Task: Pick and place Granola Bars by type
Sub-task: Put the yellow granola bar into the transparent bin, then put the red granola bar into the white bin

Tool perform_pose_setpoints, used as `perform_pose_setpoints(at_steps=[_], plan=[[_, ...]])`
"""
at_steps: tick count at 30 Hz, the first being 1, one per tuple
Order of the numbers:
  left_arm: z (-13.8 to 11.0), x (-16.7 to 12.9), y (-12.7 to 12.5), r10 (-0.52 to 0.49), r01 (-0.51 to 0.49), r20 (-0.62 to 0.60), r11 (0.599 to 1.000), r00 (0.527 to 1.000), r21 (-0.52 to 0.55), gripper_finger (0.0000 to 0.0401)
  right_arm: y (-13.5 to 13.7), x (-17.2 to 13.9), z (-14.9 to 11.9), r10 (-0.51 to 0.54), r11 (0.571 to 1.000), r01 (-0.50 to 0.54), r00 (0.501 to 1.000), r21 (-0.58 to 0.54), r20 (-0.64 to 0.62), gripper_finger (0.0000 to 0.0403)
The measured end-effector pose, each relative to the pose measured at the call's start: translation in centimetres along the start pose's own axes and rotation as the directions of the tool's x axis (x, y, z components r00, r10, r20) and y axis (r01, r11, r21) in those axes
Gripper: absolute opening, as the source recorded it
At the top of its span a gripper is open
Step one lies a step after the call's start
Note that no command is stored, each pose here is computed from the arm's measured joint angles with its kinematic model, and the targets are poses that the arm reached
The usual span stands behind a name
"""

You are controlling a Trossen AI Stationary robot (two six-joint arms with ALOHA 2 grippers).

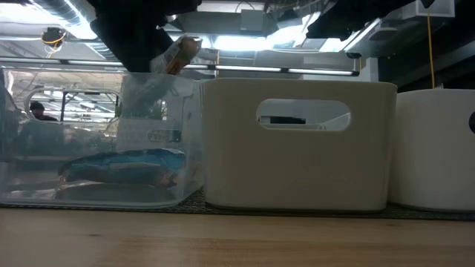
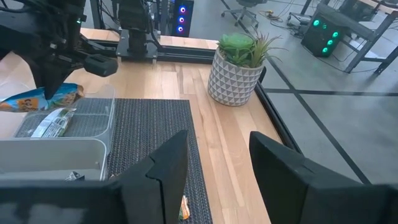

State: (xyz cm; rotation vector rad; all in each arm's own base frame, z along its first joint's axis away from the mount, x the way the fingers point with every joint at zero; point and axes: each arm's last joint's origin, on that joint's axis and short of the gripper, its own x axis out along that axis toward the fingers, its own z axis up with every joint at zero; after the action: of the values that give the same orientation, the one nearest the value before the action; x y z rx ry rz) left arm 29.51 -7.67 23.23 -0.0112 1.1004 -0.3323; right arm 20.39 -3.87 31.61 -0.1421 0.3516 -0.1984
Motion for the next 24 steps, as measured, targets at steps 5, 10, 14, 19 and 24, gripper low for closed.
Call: perform_pose_setpoints(at_steps=[5, 10, 14, 19, 24], plan=[[0.0, 0.0, 0.0, 0.013, -0.013, 0.001, 1.0, 1.0, -0.009, 0.0015, 0.0, 0.0, 0.0, 0.0, 1.0, 0.0, 1.0, 0.004, 0.0, 0.0174], [0.0, 0.0, 0.1, 0.039, -0.039, 0.001, 0.999, 0.999, -0.023, 0.0043, 0.0, 0.0, 0.0, 0.0, 1.0, 0.0, 1.0, 0.004, 0.001, 0.0174], [0.0, 0.0, 0.1, 0.04, -0.04, 0.0, 0.999, 0.999, -0.026, 0.0075, 0.0, 0.0, 0.0, 0.0, 1.0, 0.0, 1.0, 0.004, 0.001, 0.0174], [0.1, -0.6, 0.3, 0.067, -0.066, 0.014, 0.997, 0.998, -0.033, 0.011, 0.0, 0.0, 0.0, -0.001, 1.0, 0.001, 1.0, 0.005, 0.001, 0.0174], [0.9, -2.1, 1.3, 0.116, -0.112, 0.057, 0.992, 0.992, -0.063, 0.0124, 0.0, 0.0, 0.0, -0.002, 1.0, 0.002, 1.0, 0.005, 0.0, 0.0174]])
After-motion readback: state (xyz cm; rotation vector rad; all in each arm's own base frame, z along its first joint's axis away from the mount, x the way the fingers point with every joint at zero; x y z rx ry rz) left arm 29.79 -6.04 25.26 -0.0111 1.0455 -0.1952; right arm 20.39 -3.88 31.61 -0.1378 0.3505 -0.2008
